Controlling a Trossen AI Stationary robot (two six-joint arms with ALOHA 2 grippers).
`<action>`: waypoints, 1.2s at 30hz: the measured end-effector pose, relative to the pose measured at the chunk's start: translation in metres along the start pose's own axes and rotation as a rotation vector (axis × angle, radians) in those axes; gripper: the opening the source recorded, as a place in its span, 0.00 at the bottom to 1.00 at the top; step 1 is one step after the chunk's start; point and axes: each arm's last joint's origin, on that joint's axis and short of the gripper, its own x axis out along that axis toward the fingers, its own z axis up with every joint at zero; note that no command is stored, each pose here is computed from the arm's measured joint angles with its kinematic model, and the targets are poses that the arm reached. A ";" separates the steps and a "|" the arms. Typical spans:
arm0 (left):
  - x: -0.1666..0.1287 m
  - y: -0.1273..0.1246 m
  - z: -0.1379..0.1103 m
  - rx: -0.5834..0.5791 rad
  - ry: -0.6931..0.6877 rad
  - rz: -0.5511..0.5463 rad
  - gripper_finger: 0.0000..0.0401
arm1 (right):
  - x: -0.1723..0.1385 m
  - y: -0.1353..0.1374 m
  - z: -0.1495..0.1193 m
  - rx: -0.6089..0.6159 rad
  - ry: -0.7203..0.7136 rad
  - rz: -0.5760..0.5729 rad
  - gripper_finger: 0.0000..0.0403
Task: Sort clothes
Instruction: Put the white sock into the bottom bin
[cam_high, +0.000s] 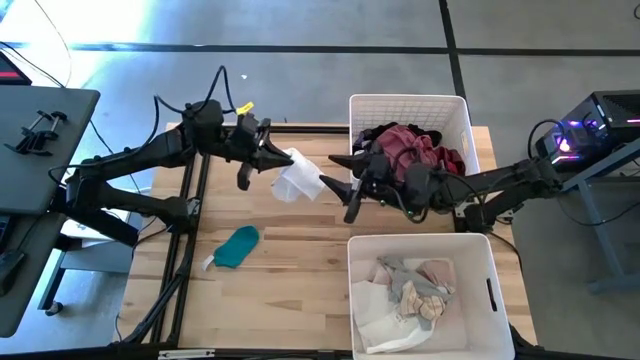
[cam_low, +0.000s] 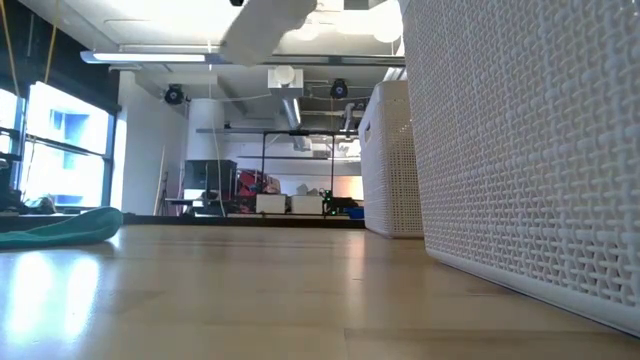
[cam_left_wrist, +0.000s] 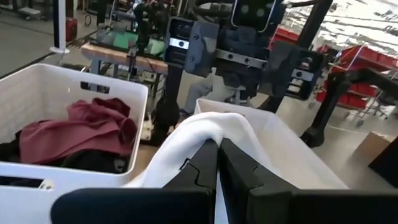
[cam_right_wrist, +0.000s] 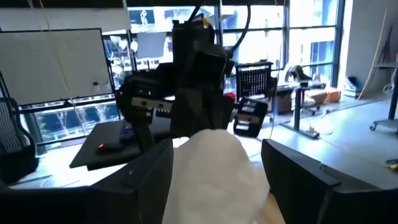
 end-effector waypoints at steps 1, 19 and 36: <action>0.000 -0.001 0.000 -0.002 -0.005 -0.004 0.00 | 0.000 0.000 0.001 -0.011 -0.007 -0.003 0.57; 0.019 0.001 -0.004 -0.025 0.002 -0.032 0.00 | 0.039 0.004 -0.053 -0.066 0.131 0.101 0.56; 0.038 -0.009 -0.003 -0.007 -0.055 -0.163 0.00 | 0.052 -0.002 -0.058 -0.037 0.055 -0.005 0.23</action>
